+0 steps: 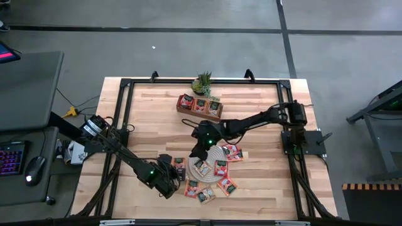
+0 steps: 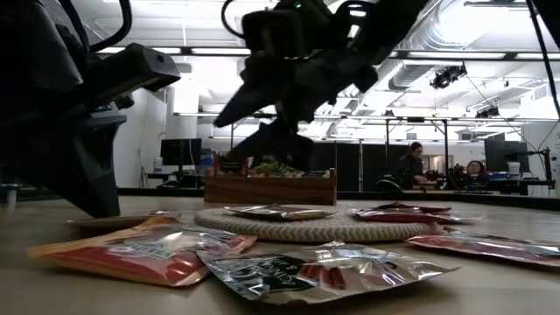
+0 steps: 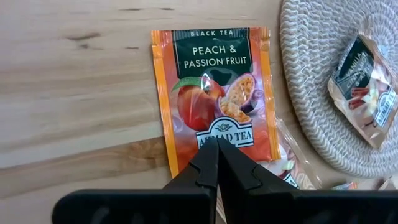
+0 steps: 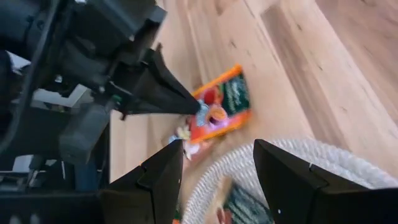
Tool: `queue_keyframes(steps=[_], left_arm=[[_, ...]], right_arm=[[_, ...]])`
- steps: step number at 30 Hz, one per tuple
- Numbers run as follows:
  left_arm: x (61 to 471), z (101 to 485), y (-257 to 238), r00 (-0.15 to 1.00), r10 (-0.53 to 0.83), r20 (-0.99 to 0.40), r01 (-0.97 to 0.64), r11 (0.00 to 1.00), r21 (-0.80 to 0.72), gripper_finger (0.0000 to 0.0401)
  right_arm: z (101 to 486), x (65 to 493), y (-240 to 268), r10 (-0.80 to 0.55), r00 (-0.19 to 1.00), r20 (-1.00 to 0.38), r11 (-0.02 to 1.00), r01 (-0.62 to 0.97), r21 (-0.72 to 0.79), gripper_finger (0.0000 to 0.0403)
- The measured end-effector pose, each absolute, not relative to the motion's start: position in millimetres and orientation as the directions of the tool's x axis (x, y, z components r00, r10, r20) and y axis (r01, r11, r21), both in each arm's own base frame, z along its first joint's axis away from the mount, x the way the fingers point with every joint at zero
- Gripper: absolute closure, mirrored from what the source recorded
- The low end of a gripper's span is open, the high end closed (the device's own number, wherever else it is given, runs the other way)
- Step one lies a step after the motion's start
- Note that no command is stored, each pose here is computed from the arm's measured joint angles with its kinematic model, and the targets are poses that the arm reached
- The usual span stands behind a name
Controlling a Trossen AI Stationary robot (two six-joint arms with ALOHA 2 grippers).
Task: Pick & Place Tea
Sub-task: Put the orange tea bag into the middle section of the wooden organizer
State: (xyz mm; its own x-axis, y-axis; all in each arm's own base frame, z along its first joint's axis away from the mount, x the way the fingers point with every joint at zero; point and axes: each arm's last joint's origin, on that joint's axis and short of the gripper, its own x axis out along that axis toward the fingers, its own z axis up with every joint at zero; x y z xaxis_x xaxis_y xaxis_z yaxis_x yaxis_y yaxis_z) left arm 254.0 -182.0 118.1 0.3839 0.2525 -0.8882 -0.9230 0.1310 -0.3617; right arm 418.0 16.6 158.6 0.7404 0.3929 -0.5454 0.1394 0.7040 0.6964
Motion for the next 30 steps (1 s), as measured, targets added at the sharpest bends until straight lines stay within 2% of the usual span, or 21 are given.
queue_keyframes(steps=[7,11,22,30], left_arm=[[254,118,-182,0.386,0.257,-0.886,-0.920,0.169,-0.352,0.0401],[254,118,-182,0.386,0.257,-0.886,-0.920,0.174,-0.351,0.0401],[255,118,-182,0.401,0.262,-0.878,-0.907,0.248,-0.340,0.0401],[255,118,-182,0.407,0.271,-0.872,-0.902,0.270,-0.337,0.0401]], right_arm=[[143,428,16,0.400,0.720,-0.567,0.684,0.177,0.708,0.0210],[142,429,17,0.405,0.717,-0.568,0.713,0.141,0.687,0.0209],[142,430,16,0.393,0.724,-0.566,0.761,0.089,0.642,0.0147],[132,433,17,0.407,0.714,-0.570,0.729,0.123,0.674,0.0142]])
